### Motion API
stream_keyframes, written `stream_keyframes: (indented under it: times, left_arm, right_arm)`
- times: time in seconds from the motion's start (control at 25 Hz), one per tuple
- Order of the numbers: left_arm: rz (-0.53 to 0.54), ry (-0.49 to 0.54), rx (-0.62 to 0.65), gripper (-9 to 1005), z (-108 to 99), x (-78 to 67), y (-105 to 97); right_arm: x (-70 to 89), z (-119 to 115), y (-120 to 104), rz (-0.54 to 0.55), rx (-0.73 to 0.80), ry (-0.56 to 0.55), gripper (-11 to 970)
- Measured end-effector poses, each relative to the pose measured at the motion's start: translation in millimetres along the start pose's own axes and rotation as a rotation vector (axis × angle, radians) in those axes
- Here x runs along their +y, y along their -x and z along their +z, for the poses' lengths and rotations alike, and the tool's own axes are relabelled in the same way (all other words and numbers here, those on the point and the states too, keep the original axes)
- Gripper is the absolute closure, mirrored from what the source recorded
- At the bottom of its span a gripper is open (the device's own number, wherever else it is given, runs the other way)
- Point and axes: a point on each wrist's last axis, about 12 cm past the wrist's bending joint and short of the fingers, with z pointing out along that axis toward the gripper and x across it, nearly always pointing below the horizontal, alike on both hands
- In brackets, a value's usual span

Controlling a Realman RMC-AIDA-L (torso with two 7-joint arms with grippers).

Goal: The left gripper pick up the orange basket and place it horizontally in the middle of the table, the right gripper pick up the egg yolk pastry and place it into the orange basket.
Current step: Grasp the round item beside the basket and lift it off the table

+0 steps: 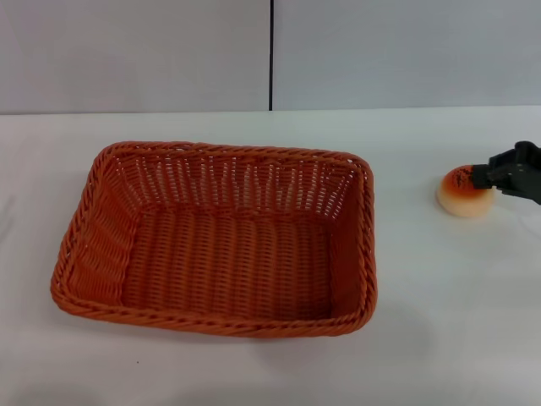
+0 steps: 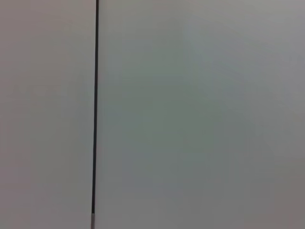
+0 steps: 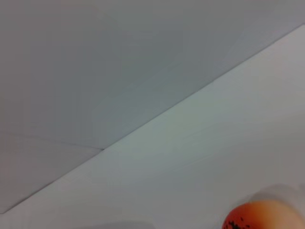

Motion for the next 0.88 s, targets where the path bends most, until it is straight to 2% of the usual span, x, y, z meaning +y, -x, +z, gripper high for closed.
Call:
stream_keyframes:
  times: [0.16, 0.36, 0.52, 0.6, 0.8, 0.88]
  left_arm:
    - [0.000, 0.010, 0.009, 302, -3, 0.8, -1]
    - [-0.001, 0.021, 0.020, 303, -5, 1.7, -2]
    - [-0.001, 0.026, 0.024, 304, -5, 2.3, -3]
    - [0.000, 0.030, 0.024, 304, -5, 2.7, -3]
    - [0.000, 0.037, 0.033, 305, -4, 3.8, -4]
    - [-0.004, 0.041, 0.038, 305, -3, 3.7, -5]
  right_arm:
    - [-2.1, -1, 0, 0.044, -0.010, -0.005, 942]
    - [-3.2, -4, -2, 0.085, -0.014, 0.013, 748]
    - [-2.1, -8, -8, 0.161, -0.029, 0.095, 595]
    - [-3.2, -8, -9, 0.172, -0.029, 0.099, 518]
    - [-10.0, -14, -17, 0.213, -0.022, 0.111, 444]
    - [-11.0, -14, -23, 0.231, -0.012, 0.133, 443]
